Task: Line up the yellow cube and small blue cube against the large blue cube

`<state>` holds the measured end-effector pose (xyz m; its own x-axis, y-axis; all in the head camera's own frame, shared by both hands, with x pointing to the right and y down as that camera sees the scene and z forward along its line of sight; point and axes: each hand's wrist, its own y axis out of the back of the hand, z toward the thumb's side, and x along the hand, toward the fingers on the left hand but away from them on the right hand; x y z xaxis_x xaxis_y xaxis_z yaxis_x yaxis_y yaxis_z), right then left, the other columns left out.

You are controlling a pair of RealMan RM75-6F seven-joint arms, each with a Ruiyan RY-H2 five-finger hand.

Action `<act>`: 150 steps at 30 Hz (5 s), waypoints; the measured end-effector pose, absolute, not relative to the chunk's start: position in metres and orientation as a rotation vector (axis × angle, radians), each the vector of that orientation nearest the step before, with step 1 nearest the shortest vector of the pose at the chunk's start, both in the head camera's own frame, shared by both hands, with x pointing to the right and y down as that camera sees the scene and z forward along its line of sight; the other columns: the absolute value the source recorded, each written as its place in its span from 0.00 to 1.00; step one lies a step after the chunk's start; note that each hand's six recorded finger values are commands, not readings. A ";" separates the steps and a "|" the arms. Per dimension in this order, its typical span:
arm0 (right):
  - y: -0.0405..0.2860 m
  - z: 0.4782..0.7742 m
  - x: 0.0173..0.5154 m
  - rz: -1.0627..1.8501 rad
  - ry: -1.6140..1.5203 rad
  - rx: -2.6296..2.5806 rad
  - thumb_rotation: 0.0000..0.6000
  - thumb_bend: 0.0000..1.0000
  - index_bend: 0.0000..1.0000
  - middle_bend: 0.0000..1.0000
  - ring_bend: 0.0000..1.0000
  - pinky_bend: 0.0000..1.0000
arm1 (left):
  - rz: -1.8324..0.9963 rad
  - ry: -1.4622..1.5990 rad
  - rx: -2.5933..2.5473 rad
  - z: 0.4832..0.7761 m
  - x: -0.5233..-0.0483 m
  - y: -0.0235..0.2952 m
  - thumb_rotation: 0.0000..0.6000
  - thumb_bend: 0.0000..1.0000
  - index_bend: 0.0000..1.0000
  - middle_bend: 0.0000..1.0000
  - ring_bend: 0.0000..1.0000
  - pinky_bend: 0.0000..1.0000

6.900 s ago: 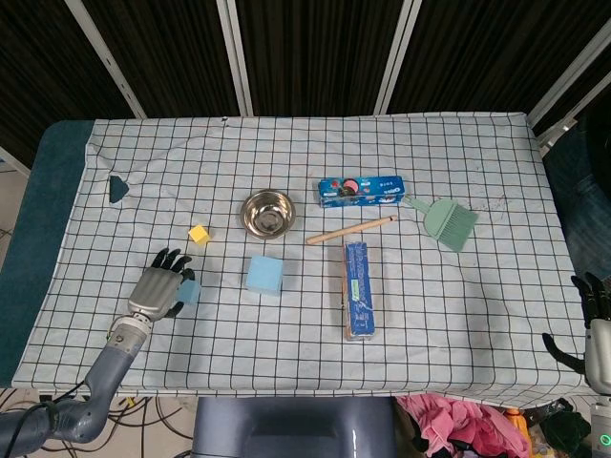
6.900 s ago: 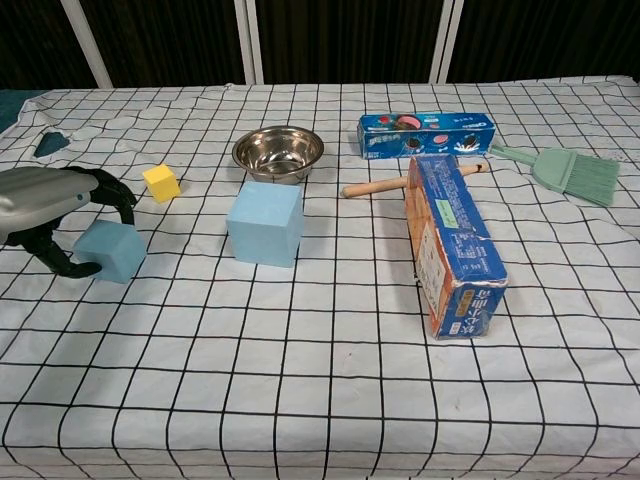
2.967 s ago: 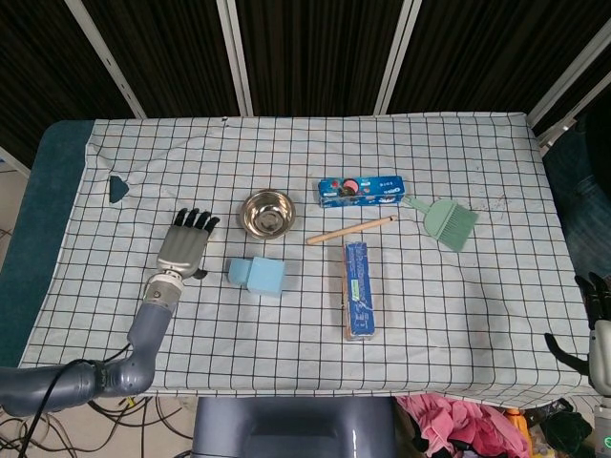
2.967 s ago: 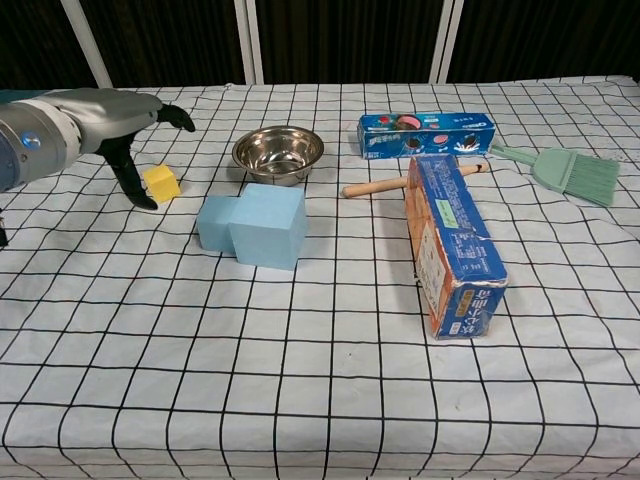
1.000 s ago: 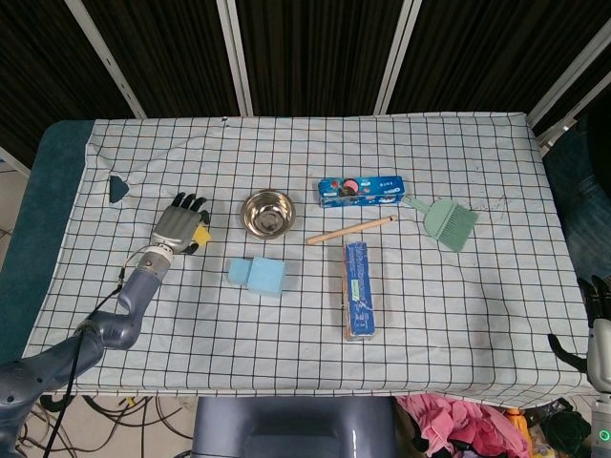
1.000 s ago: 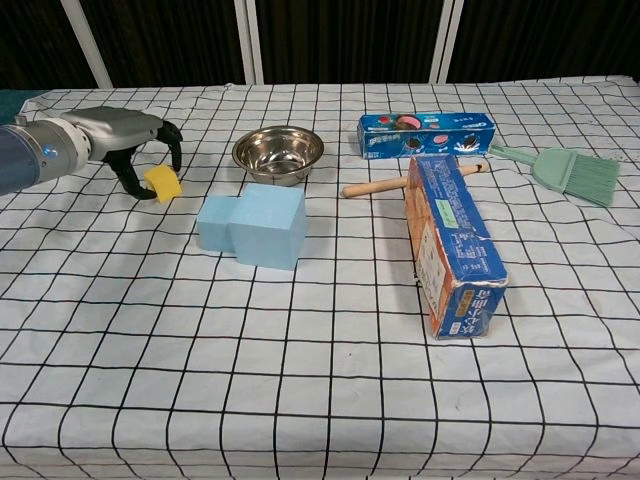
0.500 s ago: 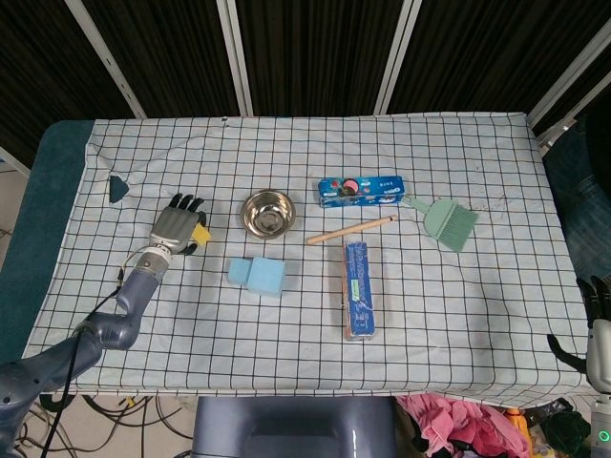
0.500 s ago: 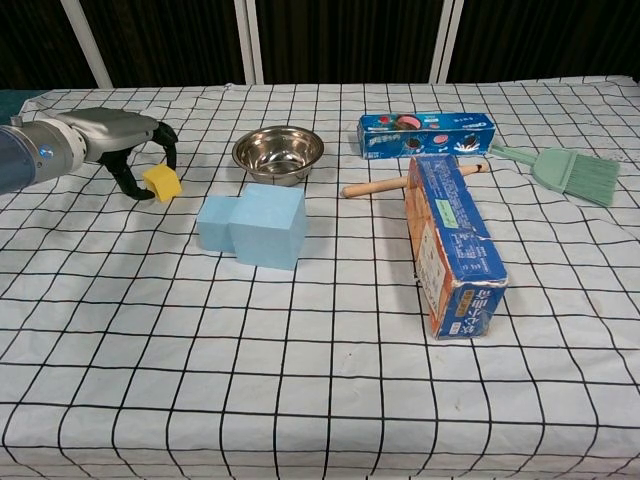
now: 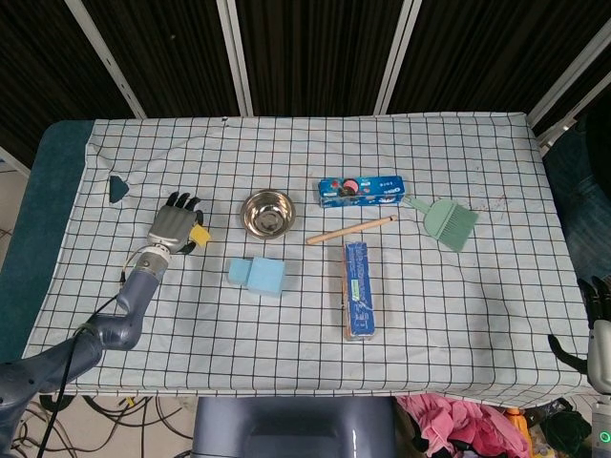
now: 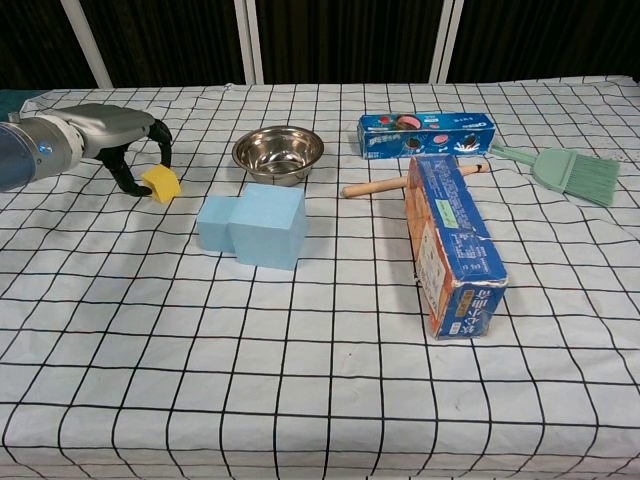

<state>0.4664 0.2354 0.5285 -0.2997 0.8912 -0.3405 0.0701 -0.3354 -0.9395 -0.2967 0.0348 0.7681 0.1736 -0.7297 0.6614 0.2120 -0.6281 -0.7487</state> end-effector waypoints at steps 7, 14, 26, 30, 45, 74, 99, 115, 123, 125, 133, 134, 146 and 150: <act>0.236 0.529 0.467 1.707 -1.271 -1.311 1.00 0.18 0.10 0.05 0.20 0.12 | -1.564 0.498 -1.696 0.768 -0.298 0.036 1.00 0.28 0.41 0.12 0.00 0.00; 0.236 0.529 0.466 1.708 -1.270 -1.310 1.00 0.18 0.10 0.05 0.20 0.12 | -1.573 0.505 -1.686 0.766 -0.302 0.034 1.00 0.32 0.45 0.16 0.00 0.00; 0.235 0.528 0.466 1.705 -1.278 -1.309 1.00 0.18 0.10 0.05 0.20 0.12 | -1.574 0.524 -1.709 0.761 -0.301 0.036 1.00 0.36 0.47 0.17 0.00 0.00; 0.235 0.527 0.467 1.703 -1.283 -1.308 1.00 0.18 0.10 0.05 0.20 0.12 | -1.552 0.556 -1.737 0.752 -0.299 0.038 1.00 0.36 0.47 0.16 0.00 0.00; 0.236 0.523 0.467 1.690 -1.292 -1.310 1.00 0.18 0.10 0.05 0.20 0.12 | -1.489 0.643 -1.820 0.708 -0.295 0.086 1.00 0.35 0.45 0.15 0.00 0.00; 0.236 0.516 0.470 1.669 -1.324 -1.314 1.00 0.18 0.10 0.05 0.20 0.12 | -1.685 0.750 -1.754 0.723 -0.260 0.113 1.00 0.34 0.45 0.15 0.00 0.00; 0.235 0.514 0.472 1.660 -1.342 -1.314 1.00 0.18 0.10 0.05 0.20 0.12 | -1.748 0.768 -1.735 0.733 -0.235 0.112 1.00 0.33 0.45 0.15 0.00 0.00; 0.234 0.513 0.474 1.658 -1.349 -1.318 1.00 0.18 0.10 0.05 0.20 0.12 | -1.742 0.753 -1.739 0.736 -0.220 0.114 1.00 0.33 0.44 0.14 0.00 0.00; 0.234 0.513 0.473 1.657 -1.349 -1.319 1.00 0.18 0.10 0.05 0.20 0.12 | -1.741 0.747 -1.739 0.735 -0.219 0.114 1.00 0.26 0.36 0.14 0.00 0.00; 0.234 0.513 0.473 1.658 -1.349 -1.319 1.00 0.18 0.10 0.05 0.20 0.12 | -1.738 0.742 -1.739 0.735 -0.219 0.115 1.00 0.25 0.34 0.14 0.00 0.00; 0.234 0.513 0.474 1.659 -1.352 -1.317 1.00 0.18 0.10 0.05 0.20 0.12 | -1.716 0.719 -1.731 0.735 -0.218 0.114 1.00 0.22 0.20 0.12 0.00 0.00; 0.234 0.513 0.474 1.659 -1.352 -1.317 1.00 0.18 0.10 0.05 0.20 0.12 | -1.712 0.720 -1.730 0.734 -0.219 0.114 1.00 0.22 0.20 0.12 0.00 0.00; 0.234 0.513 0.472 1.658 -1.346 -1.315 1.00 0.18 0.10 0.05 0.20 0.12 | -1.658 0.723 -1.663 0.712 -0.259 0.117 1.00 0.24 0.22 0.12 0.00 0.00; 0.235 0.514 0.471 1.660 -1.339 -1.315 1.00 0.18 0.10 0.05 0.20 0.12 | -1.669 0.679 -1.696 0.710 -0.278 0.127 1.00 0.24 0.23 0.12 0.00 0.00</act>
<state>0.4706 0.2345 0.5138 -0.3077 0.8995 -0.3101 0.1128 -0.2891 -0.9506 -0.2776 0.1274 0.7097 0.0531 -0.7531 0.6558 0.0814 -0.6513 -0.7545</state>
